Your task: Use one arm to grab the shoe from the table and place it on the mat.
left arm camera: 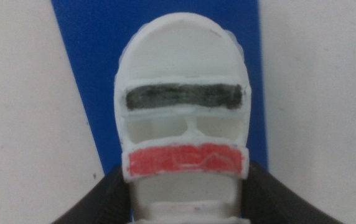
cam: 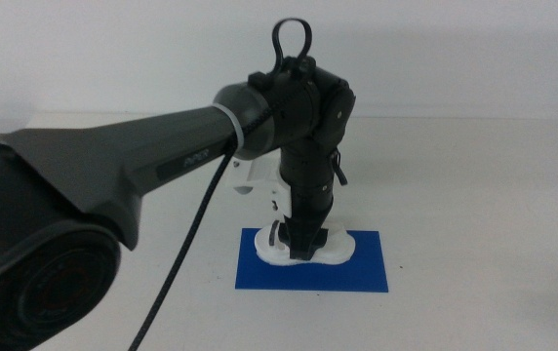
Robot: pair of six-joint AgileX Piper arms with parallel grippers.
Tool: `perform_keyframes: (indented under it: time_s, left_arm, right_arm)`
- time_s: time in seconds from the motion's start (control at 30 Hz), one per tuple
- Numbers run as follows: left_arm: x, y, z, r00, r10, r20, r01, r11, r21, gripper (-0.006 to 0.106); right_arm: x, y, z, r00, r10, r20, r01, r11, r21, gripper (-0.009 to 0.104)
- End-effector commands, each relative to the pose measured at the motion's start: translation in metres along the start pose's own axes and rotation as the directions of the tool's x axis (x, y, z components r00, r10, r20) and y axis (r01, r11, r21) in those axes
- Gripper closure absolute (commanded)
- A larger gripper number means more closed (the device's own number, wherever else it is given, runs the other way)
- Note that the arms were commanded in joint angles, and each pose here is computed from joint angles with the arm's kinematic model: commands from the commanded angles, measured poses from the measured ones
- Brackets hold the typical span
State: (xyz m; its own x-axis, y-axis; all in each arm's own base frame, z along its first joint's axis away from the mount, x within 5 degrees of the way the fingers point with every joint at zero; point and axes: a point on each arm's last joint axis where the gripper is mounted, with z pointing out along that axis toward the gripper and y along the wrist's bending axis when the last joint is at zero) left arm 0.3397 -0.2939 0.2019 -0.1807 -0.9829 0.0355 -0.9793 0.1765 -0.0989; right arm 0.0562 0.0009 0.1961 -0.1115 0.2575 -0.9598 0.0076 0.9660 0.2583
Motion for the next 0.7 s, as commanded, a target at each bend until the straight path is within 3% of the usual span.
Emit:
perform_keyframes:
  time_s: [0.0, 0.2, 0.33, 0.37, 0.4, 0.43, 0.57, 0.67]
  left_arm:
    - [0.001, 0.000, 0.005, 1.000, -0.016, 0.004, 0.016, 1.000, -0.017, 0.102]
    - [0.002, 0.000, 0.029, 0.999, -0.014, 0.030, 0.016, 0.998, -0.061, 0.099]
    - [0.003, 0.000, 0.033, 1.000, -0.020, 0.023, 0.021, 0.997, -0.076, 0.087]
    - [0.003, -0.001, 0.033, 1.000, -0.016, 0.026, 0.018, 0.998, -0.065, 0.035]
    - [0.003, -0.001, 0.033, 1.000, -0.013, 0.028, 0.015, 0.998, -0.064, 0.026]
    - [0.002, 0.001, 0.009, 1.000, 0.019, -0.006, -0.019, 0.999, -0.031, 0.007]
    - [-0.008, 0.007, -0.064, 0.980, 0.196, -0.023, -0.191, 0.972, 0.133, 0.007]
    - [-0.023, 0.029, -0.121, 0.912, 0.407, 0.047, -0.405, 0.880, 0.249, 0.007]
  right_arm:
    - [0.000, 0.000, 0.000, 1.000, -0.011, 0.010, 0.011, 1.000, -0.003, 0.016]
    - [0.000, 0.000, 0.000, 1.000, -0.011, 0.010, 0.011, 1.000, -0.003, 0.016]
    - [0.000, 0.000, 0.000, 1.000, -0.011, 0.010, 0.011, 1.000, -0.003, 0.016]
    - [0.000, 0.000, 0.000, 1.000, -0.011, 0.010, 0.011, 1.000, -0.003, 0.016]
    - [0.000, 0.000, 0.000, 1.000, -0.011, 0.010, 0.011, 1.000, -0.003, 0.016]
    - [0.000, 0.000, 0.000, 1.000, -0.011, 0.010, 0.011, 1.000, -0.003, 0.016]
    - [0.000, 0.000, 0.000, 1.000, -0.011, 0.010, 0.011, 1.000, -0.003, 0.016]
    - [0.000, 0.000, 0.000, 1.000, -0.011, 0.010, 0.011, 1.000, -0.003, 0.016]
